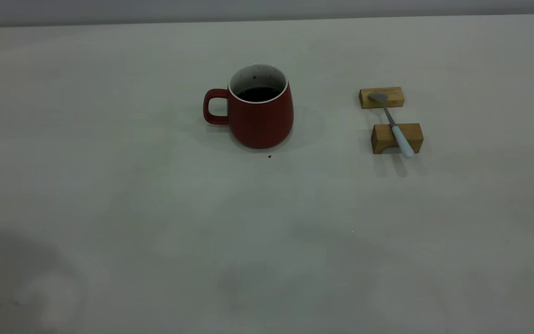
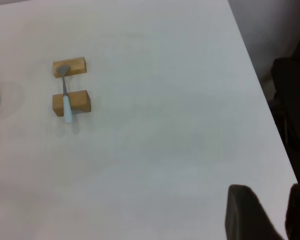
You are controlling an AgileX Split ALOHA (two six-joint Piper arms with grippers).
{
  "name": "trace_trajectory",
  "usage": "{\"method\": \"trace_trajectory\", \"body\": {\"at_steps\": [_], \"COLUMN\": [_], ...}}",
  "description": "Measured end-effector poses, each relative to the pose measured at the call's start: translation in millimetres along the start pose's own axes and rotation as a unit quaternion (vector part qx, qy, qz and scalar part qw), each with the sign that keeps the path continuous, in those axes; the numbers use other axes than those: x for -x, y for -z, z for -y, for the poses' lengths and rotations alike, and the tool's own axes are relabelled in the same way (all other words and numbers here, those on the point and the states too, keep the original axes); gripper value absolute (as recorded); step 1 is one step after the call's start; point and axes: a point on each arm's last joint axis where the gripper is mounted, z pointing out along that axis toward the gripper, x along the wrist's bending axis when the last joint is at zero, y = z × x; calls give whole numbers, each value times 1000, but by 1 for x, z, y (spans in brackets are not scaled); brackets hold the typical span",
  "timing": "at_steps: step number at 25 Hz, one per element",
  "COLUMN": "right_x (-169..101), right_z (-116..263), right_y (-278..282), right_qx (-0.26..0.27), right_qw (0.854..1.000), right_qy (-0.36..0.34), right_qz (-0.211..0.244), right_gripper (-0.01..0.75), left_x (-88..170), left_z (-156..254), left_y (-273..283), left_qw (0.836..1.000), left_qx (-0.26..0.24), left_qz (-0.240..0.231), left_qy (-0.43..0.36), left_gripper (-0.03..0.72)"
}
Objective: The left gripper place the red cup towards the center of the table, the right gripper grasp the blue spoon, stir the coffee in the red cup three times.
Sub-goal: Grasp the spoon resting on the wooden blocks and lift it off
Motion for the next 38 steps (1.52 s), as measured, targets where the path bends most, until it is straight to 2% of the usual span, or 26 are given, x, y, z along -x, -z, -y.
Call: {"method": "trace_trajectory", "body": {"at_steps": [4,7,15,20,30,33,38], "right_x": [0,0,0,0,0,0,0], "right_z": [0,0,0,0,0,0,0], "right_y": [0,0,0,0,0,0,0], "right_qx": [0,0,0,0,0,0,0], "right_qw": [1000,1000,1000,1000,1000,1000,1000], "right_qy": [0,0,0,0,0,0,-1], "right_qz": [0,0,0,0,0,0,0], "right_gripper": [240,240,240,240,240,240,240], "left_x": [4,6,7,11,11,11,11], "left_z": [46,72,110,128,158,164,166], "left_y": [-29,-42,-42,-35,-20,-18,-17], "left_qw": [999,999,999,994,976,971,964], "left_qx": [-46,-45,52,97,209,227,230], "left_qz": [2,2,2,21,23,10,-23], "left_qy": [3,2,11,39,51,77,134], "left_gripper": [551,551,551,551,551,551,551]}}
